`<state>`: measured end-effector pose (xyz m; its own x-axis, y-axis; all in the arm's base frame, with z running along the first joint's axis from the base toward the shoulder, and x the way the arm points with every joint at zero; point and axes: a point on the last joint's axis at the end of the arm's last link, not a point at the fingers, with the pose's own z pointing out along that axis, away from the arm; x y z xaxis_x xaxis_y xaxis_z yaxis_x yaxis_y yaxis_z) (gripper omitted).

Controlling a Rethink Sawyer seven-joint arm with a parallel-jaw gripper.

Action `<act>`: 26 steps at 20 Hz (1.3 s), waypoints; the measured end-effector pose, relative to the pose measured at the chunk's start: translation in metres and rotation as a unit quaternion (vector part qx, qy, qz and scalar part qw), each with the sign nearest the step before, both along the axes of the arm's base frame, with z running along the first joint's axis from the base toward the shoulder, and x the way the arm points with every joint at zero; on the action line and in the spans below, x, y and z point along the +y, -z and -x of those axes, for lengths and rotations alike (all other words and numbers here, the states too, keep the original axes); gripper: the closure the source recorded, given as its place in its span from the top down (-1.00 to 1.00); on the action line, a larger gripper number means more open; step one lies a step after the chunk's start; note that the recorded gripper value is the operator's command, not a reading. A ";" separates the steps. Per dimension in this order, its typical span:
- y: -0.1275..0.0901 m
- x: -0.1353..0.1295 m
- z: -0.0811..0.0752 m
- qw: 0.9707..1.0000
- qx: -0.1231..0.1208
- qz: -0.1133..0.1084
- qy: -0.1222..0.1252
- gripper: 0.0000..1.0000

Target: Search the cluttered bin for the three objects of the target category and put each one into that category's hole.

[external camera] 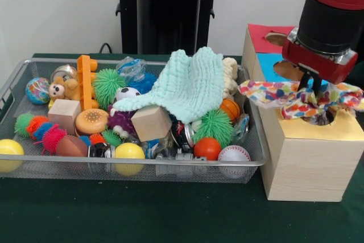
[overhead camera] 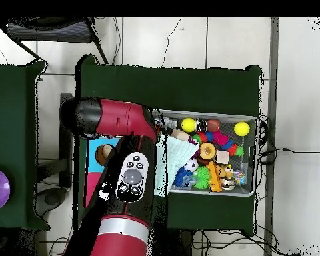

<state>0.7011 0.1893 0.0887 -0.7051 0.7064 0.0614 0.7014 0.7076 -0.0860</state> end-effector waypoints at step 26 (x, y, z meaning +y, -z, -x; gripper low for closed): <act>0.033 -0.013 -0.018 0.992 -0.077 -0.083 0.058 -1.00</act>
